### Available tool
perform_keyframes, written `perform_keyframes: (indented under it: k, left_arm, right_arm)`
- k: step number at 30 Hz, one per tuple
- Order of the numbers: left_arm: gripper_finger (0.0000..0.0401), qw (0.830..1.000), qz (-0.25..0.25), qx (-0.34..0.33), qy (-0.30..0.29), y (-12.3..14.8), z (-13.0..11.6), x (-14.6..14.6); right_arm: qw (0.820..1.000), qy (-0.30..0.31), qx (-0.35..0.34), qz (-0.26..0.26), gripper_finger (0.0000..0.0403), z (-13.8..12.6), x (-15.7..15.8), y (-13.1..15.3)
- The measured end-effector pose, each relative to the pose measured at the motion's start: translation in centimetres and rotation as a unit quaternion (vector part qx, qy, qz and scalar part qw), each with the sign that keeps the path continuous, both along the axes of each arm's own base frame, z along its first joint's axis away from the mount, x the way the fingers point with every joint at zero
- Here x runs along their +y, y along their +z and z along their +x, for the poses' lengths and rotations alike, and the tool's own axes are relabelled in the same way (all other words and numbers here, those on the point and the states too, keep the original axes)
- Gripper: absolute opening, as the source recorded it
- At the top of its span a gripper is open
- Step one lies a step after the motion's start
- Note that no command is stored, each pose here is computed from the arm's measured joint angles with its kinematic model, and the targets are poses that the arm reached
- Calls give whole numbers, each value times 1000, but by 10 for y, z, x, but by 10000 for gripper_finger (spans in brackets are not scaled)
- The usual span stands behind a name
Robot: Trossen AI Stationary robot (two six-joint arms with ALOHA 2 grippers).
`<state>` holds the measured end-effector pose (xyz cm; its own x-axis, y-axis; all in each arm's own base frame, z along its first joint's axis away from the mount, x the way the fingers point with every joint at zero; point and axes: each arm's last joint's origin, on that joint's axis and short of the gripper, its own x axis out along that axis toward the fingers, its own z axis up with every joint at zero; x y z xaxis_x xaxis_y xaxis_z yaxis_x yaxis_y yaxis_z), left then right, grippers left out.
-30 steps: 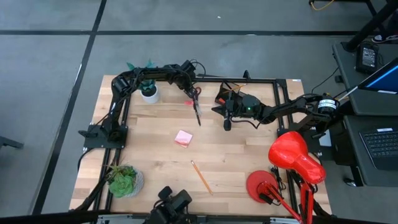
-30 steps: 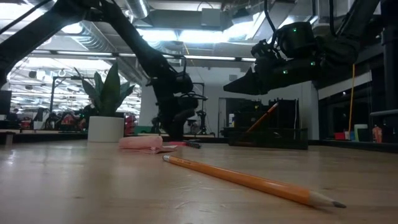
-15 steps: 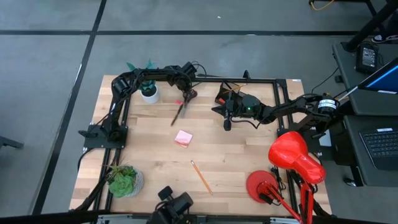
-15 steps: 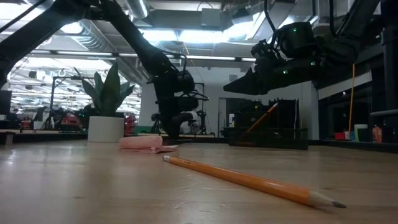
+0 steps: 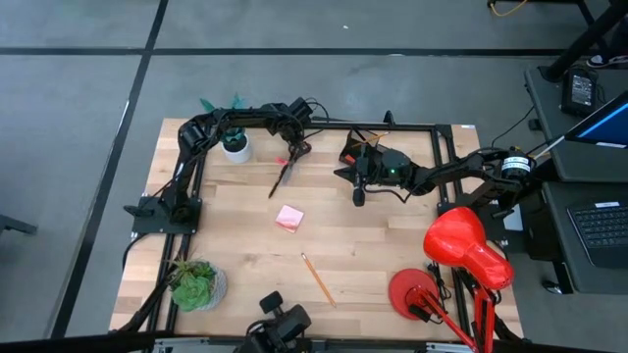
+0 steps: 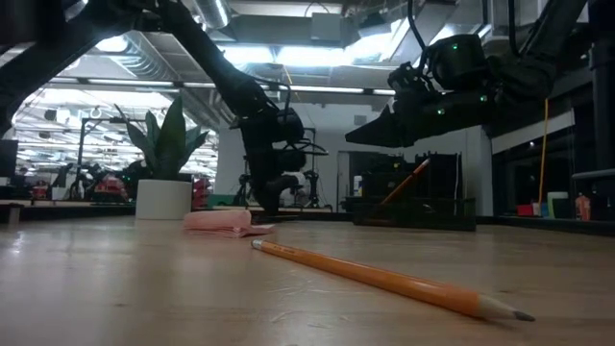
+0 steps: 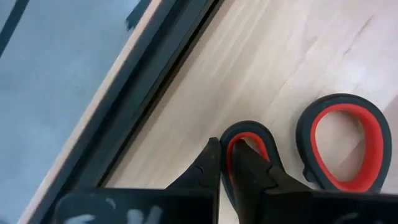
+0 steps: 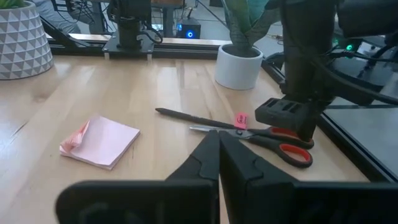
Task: Pick and place office supplies into organizer
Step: Put the black scissors into the black desk organizer
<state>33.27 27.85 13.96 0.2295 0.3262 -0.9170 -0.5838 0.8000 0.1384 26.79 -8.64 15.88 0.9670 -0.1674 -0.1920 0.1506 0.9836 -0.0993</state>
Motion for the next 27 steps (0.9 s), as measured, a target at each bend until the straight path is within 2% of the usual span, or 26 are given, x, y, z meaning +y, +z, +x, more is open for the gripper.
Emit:
perform_keyframes:
  k: [3, 10, 15, 20, 25, 27]
  left_arm:
    - [9, 999, 8, -30, -25, 21, 1, -2]
    - [8, 992, 62, -96, -53, 83, -2, -15]
    - [8, 971, 136, -175, -88, 126, 1, -34]
    - [8, 940, 201, -240, -135, 141, 3, -61]
    - [8, 917, 244, -281, -143, 129, 1, -81]
    - [8, 900, 279, -302, -144, 127, 2, -88]
  right_arm:
    - [1000, -1, -1, 4, 7, 0, 0, 0]
    - [1000, -6, -3, 25, 7, 0, 0, 0]
    - [1000, -6, -9, 24, 7, 0, 0, 1]
    - [999, 0, -36, 14, 7, 2, 2, 7]
    - [998, 3, -64, 5, 7, 3, 3, 12]
    - [997, 3, -76, -1, 7, 3, 3, 15]
